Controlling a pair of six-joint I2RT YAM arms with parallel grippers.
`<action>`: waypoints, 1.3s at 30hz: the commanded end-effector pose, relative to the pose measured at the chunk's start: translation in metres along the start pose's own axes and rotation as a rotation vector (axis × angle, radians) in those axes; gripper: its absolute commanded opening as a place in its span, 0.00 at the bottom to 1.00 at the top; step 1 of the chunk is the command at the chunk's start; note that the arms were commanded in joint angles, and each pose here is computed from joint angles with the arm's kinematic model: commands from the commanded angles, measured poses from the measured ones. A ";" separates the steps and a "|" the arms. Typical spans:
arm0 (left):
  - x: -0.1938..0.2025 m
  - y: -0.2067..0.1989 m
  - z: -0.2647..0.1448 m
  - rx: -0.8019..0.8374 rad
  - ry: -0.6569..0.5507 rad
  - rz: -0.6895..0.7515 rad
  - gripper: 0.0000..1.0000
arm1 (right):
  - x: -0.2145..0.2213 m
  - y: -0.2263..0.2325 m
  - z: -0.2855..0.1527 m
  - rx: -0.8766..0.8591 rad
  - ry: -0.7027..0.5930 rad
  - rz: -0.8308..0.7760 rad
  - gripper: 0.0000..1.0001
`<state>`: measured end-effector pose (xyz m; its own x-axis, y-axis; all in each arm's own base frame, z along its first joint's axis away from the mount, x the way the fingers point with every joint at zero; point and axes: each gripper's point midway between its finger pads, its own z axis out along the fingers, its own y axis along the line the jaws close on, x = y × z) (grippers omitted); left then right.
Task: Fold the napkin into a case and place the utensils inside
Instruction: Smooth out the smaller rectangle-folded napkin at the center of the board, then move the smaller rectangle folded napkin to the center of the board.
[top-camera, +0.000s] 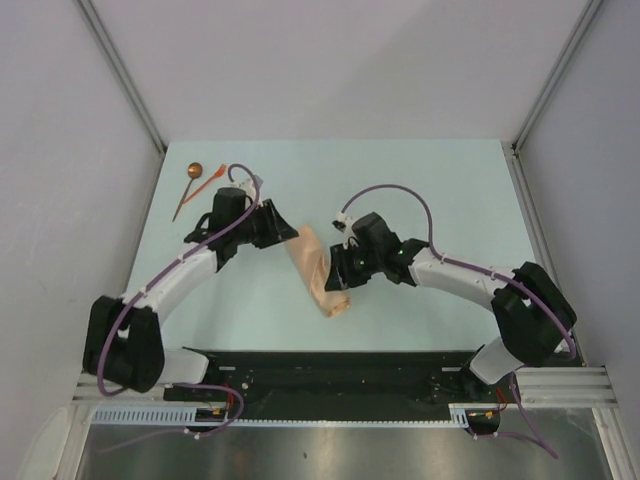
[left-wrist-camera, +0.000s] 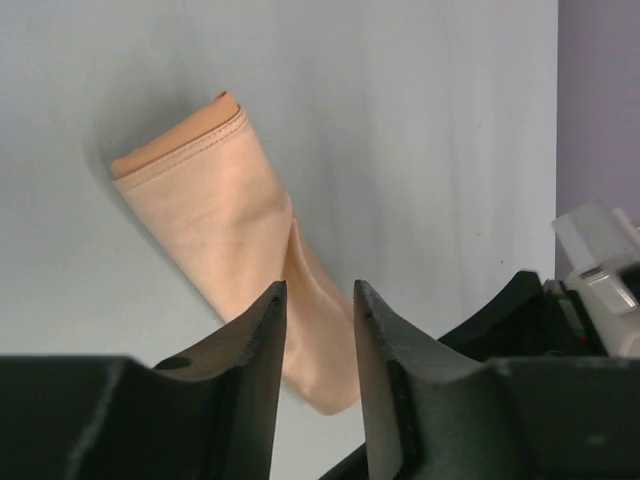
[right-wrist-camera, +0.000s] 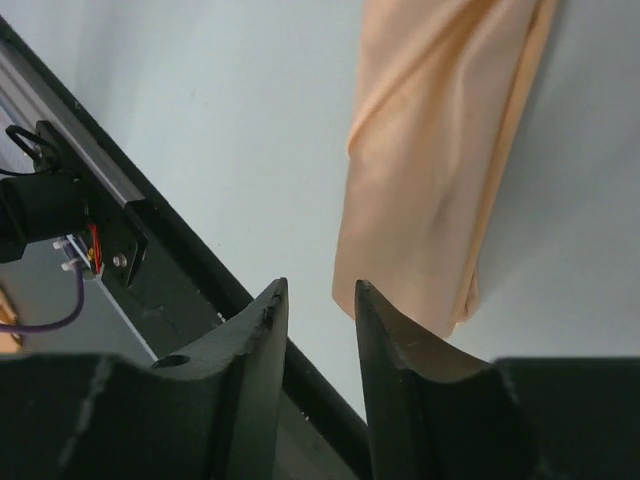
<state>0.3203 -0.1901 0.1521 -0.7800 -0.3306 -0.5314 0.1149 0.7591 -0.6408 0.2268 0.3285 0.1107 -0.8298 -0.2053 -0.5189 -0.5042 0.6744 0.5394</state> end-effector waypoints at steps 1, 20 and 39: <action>0.010 -0.016 0.037 0.122 0.114 -0.032 0.33 | 0.012 0.000 0.017 -0.070 -0.012 0.078 0.32; -0.005 0.015 0.096 -0.037 0.078 -0.086 0.32 | 0.024 -0.058 0.017 0.073 0.035 0.021 0.29; -0.050 -0.026 -0.109 -0.020 -0.289 0.096 0.59 | 0.009 0.052 0.081 0.122 -0.038 -0.034 0.26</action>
<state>0.3065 -0.1564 0.2533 -0.5857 -0.4330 -0.6852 0.1867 0.7506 -0.6339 0.1987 0.3840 0.0792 -0.8156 -0.2655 -0.5141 -0.5131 0.7425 0.4305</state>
